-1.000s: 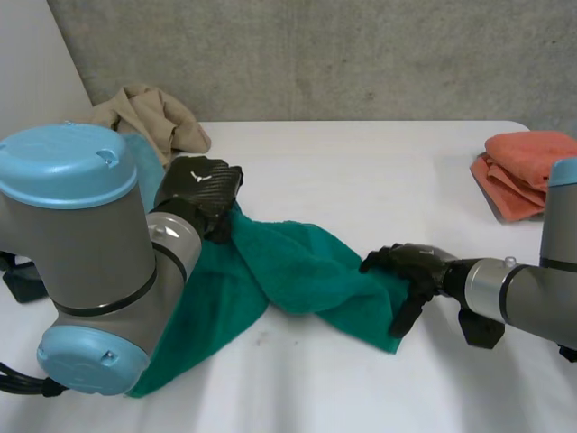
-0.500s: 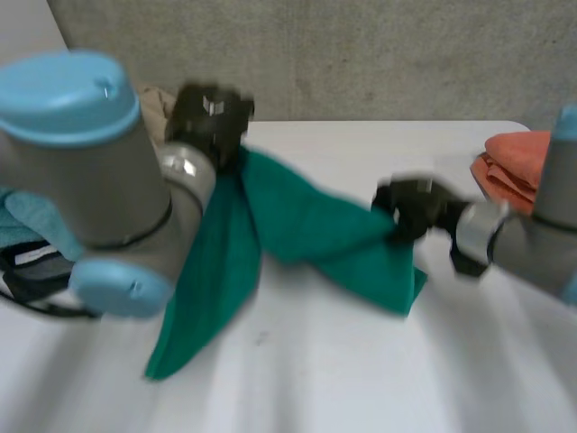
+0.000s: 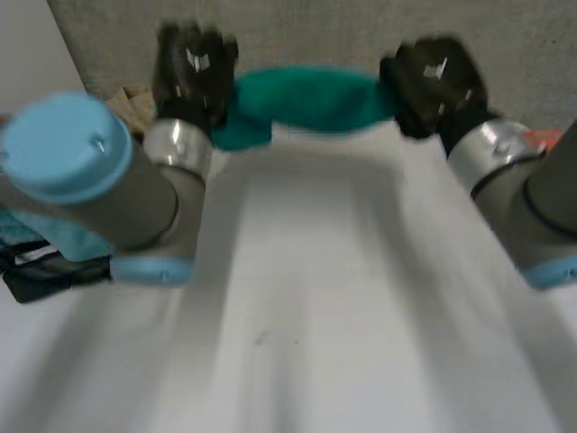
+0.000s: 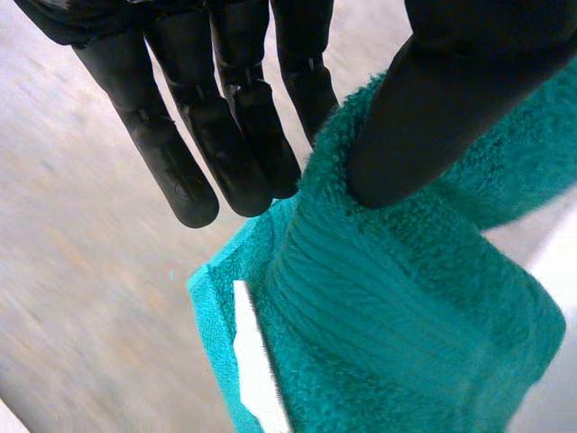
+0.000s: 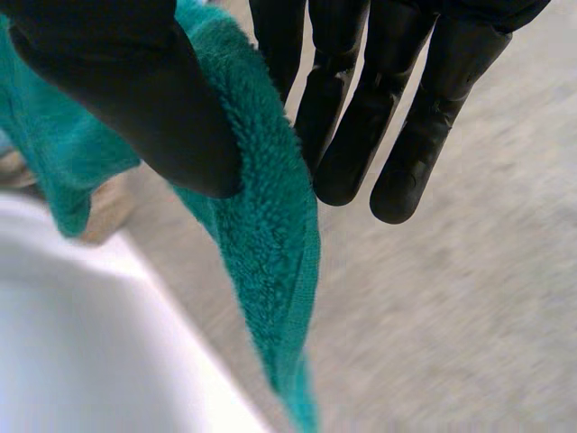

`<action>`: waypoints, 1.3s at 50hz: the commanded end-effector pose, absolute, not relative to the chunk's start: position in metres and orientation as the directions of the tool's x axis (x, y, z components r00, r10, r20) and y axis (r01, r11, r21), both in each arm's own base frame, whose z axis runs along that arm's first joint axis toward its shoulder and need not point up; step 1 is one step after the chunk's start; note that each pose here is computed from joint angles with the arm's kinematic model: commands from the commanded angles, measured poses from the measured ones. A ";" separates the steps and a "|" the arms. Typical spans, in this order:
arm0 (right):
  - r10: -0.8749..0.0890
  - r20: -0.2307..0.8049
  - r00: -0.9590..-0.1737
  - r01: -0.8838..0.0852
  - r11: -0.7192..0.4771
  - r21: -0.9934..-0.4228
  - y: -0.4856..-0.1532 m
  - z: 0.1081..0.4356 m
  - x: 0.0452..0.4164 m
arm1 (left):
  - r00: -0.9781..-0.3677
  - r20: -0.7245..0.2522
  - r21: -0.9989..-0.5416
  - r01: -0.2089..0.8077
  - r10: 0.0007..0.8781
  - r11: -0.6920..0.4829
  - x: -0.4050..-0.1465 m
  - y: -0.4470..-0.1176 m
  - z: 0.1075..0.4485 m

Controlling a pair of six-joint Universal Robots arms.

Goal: Fold the laundry.

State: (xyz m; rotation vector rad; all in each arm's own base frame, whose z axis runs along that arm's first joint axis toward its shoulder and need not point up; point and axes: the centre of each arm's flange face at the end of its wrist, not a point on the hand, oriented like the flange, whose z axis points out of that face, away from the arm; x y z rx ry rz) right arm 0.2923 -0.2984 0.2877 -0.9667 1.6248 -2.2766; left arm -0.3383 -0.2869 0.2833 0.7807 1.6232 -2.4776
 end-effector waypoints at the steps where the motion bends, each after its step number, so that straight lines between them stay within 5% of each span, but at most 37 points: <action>1: -0.619 0.480 -0.622 -0.432 -0.240 -0.870 -0.265 0.194 0.293 | -0.782 -0.511 -0.859 0.476 0.357 -0.189 -0.321 -0.253 0.178; 7: -0.681 0.511 -0.525 -0.566 -0.170 -0.807 -0.245 0.163 0.284 | -0.715 -0.536 -0.828 0.548 0.448 -0.117 -0.318 -0.211 0.151; 17: -0.729 0.495 -0.472 -0.596 -0.149 -0.789 -0.210 0.174 0.268 | -0.731 -0.530 -0.824 0.564 0.430 -0.056 -0.283 -0.188 0.199; 24: -0.740 0.510 -0.439 -0.605 -0.176 -0.777 -0.199 0.173 0.258 | -0.818 -0.426 -0.892 0.452 0.387 -0.027 -0.266 -0.206 0.229; 29: -0.746 0.513 -0.424 -0.616 -0.178 -0.768 -0.191 0.170 0.255 | -0.831 -0.336 -0.928 0.374 0.443 -0.003 -0.264 -0.226 0.236; 39: -0.752 0.506 -0.421 -0.622 -0.166 -0.765 -0.188 0.166 0.253 | -0.790 -0.316 -0.890 0.439 0.524 0.125 -0.266 -0.267 0.192; 52: -0.753 0.505 -0.421 -0.624 -0.164 -0.764 -0.188 0.164 0.252 | -0.735 -0.386 -0.828 0.543 0.558 0.143 -0.275 -0.283 0.153; 65: -0.736 0.509 -0.447 -0.615 -0.161 -0.772 -0.195 0.167 0.252 | -0.754 -0.465 -0.806 0.577 0.465 0.131 -0.283 -0.280 0.158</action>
